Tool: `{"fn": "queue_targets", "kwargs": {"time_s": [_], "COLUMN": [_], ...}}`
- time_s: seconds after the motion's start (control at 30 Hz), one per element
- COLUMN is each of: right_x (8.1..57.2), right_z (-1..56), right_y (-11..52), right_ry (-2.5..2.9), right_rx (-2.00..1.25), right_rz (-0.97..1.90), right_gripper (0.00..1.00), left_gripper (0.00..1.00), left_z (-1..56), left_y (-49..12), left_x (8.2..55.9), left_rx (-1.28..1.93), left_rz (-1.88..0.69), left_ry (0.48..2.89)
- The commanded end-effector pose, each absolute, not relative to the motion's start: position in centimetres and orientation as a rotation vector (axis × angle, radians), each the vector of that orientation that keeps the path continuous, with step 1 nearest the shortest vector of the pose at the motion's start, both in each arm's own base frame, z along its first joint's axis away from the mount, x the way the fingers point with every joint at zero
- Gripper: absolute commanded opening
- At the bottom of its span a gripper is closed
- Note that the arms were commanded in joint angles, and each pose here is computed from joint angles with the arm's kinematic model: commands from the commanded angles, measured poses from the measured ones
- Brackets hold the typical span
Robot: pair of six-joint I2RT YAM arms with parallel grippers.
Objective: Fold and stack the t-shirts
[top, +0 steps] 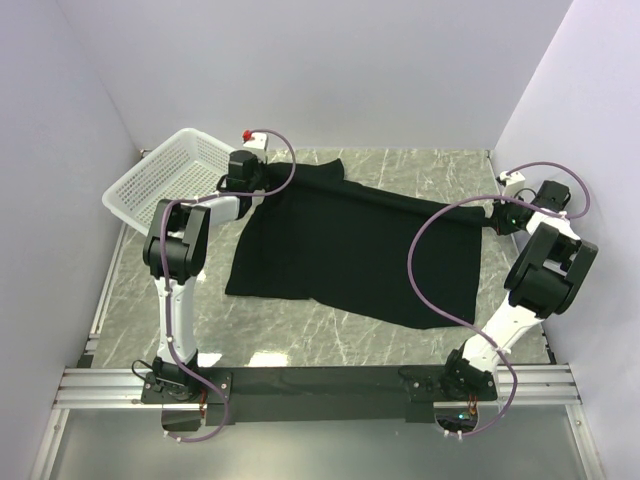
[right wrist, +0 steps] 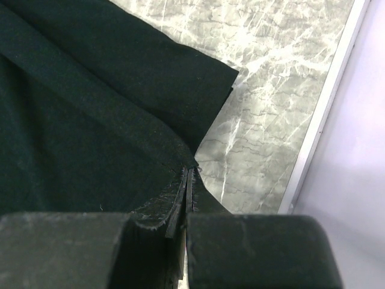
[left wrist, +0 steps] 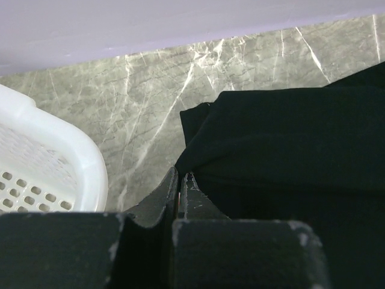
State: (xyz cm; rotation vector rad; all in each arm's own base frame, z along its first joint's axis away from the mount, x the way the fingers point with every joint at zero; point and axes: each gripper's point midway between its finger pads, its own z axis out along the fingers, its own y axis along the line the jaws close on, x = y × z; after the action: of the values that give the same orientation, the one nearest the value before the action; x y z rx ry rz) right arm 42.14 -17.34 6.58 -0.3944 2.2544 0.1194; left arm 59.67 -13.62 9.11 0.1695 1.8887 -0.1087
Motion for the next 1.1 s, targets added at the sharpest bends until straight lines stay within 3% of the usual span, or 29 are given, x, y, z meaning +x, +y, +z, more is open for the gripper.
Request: {"fn": "queue_targets", "kwargs": {"time_s": [0.0, 0.67, 0.77, 0.8, 0.9, 0.97, 1.03, 1.07], "right_x": [42.8, 42.9, 42.7, 42.6, 42.5, 42.3, 42.1, 41.9], "right_z": [7.8, 7.3, 7.4, 7.4, 8.6, 10.2, 11.8, 12.3], "right_y": [-19.3, -19.6, -19.6, -19.4, -19.3, -19.2, -18.7, -18.5], "right_ry": [2.236, 2.256, 2.261, 2.265, 2.239, 2.204, 2.166, 2.154], "right_rx": [-0.389, -0.378, -0.391, -0.397, -0.419, -0.438, -0.466, -0.490], "right_rz": [0.042, 0.036, 0.037, 0.044, 0.042, 0.029, 0.043, 0.046], "right_gripper": [0.00, 0.00, 0.08, 0.21, 0.42, 0.50, 0.54, 0.57], "left_gripper": [0.01, 0.01, 0.02, 0.11, 0.33, 0.57, 0.74, 0.76], "left_z": [14.6, 13.5, 13.1, 12.9, 13.6, 15.5, 16.9, 18.1], "left_y": [-13.3, -13.3, -13.3, -13.3, -13.4, -13.9, -14.2, -14.5], "left_x": [59.9, 58.5, 58.4, 58.4, 58.2, 57.9, 57.7, 57.5], "left_rx": [0.182, 0.272, 0.290, 0.290, 0.308, 0.327, 0.329, 0.333], "left_rz": [-0.107, -0.085, -0.085, -0.081, -0.086, -0.114, -0.137, -0.156], "left_ry": [1.788, 1.851, 1.888, 1.901, 1.906, 1.866, 1.834, 1.810]}}
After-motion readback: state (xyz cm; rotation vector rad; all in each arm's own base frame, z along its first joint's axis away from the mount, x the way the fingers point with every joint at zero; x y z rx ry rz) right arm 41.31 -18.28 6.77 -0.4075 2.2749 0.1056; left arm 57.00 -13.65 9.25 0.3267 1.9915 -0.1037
